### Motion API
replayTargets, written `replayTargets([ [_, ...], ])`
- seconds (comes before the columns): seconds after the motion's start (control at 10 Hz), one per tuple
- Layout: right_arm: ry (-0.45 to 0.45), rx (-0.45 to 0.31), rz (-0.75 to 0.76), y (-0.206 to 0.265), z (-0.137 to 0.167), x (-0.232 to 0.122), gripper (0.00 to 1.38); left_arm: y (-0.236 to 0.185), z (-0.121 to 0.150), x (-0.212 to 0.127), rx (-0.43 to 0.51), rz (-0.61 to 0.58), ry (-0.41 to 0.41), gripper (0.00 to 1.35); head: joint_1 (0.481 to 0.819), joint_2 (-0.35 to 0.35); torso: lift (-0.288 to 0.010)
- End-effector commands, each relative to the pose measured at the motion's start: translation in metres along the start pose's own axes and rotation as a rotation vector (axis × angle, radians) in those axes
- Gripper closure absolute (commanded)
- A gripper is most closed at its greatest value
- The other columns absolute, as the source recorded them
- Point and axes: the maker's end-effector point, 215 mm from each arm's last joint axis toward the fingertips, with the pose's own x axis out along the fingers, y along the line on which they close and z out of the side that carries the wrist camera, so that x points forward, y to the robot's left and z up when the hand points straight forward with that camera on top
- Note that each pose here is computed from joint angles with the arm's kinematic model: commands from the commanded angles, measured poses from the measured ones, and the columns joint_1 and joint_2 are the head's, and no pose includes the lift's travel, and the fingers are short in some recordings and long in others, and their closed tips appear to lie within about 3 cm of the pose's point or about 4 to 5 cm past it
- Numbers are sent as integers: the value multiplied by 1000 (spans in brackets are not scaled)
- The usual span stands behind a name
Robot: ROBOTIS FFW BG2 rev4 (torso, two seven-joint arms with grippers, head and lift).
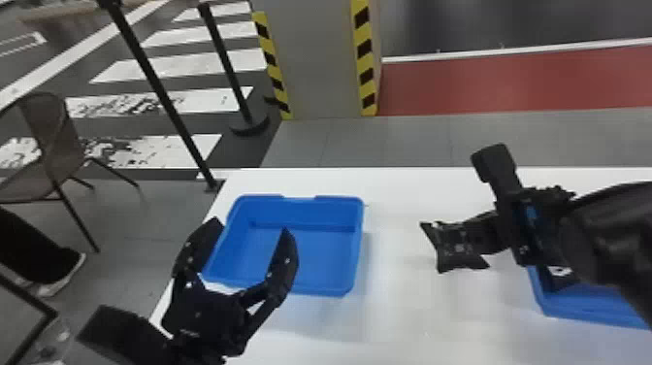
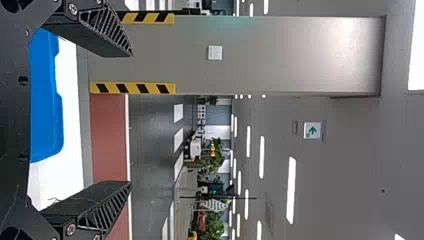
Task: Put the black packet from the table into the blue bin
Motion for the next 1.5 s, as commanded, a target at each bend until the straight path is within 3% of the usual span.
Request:
replayTargets([
  [0.0, -107, 20, -40, -14, 23, -30, 1121, -2, -1, 0, -5, -5, 2, 114, 695, 267, -110],
  [0.2, -261, 56, -173, -56, 31, -96, 1121, -2, 1, -1, -9, -2, -4, 114, 695, 229, -110],
  [0.4, -353, 121, -291, -93, 0, -157, 1121, 1, 0, -3, -11, 5, -2, 114, 695, 154, -110],
  [0.6, -373, 182, -417, -134, -41, -205, 1121, 3, 0, -4, -9, 9, -2, 114, 695, 90, -110],
  [0.8, -344, 242, -510, -178, -79, -228, 1102, 3, -1, -5, -11, 9, 3, 114, 695, -8, -110],
  [0.9, -335, 256, -519, -197, -91, -228, 823, 3, -1, -5, -11, 9, 1, 114, 695, -51, -110],
  [1.0, -343, 242, -509, -208, -93, -224, 234, 3, -1, -6, -12, 9, 0, 111, 695, -71, -110],
  [1.1, -362, 223, -505, -211, -88, -224, -1, 5, 0, -8, -10, 16, 0, 110, 695, -95, -110],
  [1.4, -563, 116, -471, -163, -61, -249, 42, 12, 4, -10, 2, 31, -11, 108, 695, -87, -110],
])
